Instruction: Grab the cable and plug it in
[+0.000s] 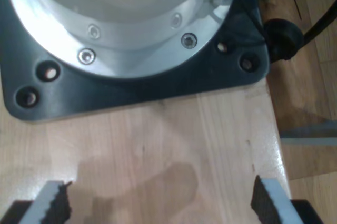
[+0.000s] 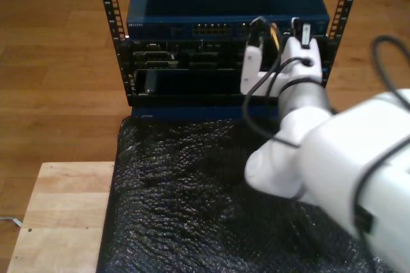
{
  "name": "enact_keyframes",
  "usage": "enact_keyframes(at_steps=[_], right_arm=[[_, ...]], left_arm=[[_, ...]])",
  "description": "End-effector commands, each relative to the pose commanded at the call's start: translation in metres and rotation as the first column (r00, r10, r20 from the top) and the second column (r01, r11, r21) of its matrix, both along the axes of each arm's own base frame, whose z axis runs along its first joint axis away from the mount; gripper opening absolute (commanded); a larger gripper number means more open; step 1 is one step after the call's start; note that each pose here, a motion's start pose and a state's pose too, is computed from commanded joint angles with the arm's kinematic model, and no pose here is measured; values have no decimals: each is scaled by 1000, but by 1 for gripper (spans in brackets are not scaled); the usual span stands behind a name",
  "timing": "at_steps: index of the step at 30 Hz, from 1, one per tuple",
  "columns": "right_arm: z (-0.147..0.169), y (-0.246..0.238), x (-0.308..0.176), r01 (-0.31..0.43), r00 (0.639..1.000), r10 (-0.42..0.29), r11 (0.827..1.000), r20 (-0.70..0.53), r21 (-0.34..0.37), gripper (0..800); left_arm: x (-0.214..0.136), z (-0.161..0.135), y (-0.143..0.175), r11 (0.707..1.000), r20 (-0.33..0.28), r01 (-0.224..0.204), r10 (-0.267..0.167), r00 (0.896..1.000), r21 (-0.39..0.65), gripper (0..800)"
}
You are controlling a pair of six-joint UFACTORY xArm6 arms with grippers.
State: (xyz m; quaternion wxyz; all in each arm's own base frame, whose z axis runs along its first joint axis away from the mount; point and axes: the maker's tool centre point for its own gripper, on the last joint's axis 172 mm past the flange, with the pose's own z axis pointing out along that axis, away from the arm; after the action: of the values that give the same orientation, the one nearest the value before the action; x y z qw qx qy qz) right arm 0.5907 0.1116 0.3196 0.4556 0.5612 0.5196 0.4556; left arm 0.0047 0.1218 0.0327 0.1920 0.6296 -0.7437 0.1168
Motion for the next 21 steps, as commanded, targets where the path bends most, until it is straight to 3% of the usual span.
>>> enact_keyframes(at_steps=[2, 8, 14, 21], right_arm=[[2, -12, 2, -7, 999, 8, 1000, -45, 16, 661], [19, -41, 5, -13, 993, 19, 999, -114, 47, 680], [26, -79, -5, -54, 979, 49, 998, -198, -19, 698], [-2, -145, -30, -57, 920, 16, 994, -391, -95, 711]], left_arm=[[0, 0, 0, 1000, 0, 0, 0, 1000, 0, 800], [0, 0, 0, 1000, 0, 0, 0, 1000, 0, 800], [0, 0, 0, 1000, 0, 0, 0, 1000, 0, 800], [0, 0, 0, 1000, 0, 0, 0, 1000, 0, 800]])
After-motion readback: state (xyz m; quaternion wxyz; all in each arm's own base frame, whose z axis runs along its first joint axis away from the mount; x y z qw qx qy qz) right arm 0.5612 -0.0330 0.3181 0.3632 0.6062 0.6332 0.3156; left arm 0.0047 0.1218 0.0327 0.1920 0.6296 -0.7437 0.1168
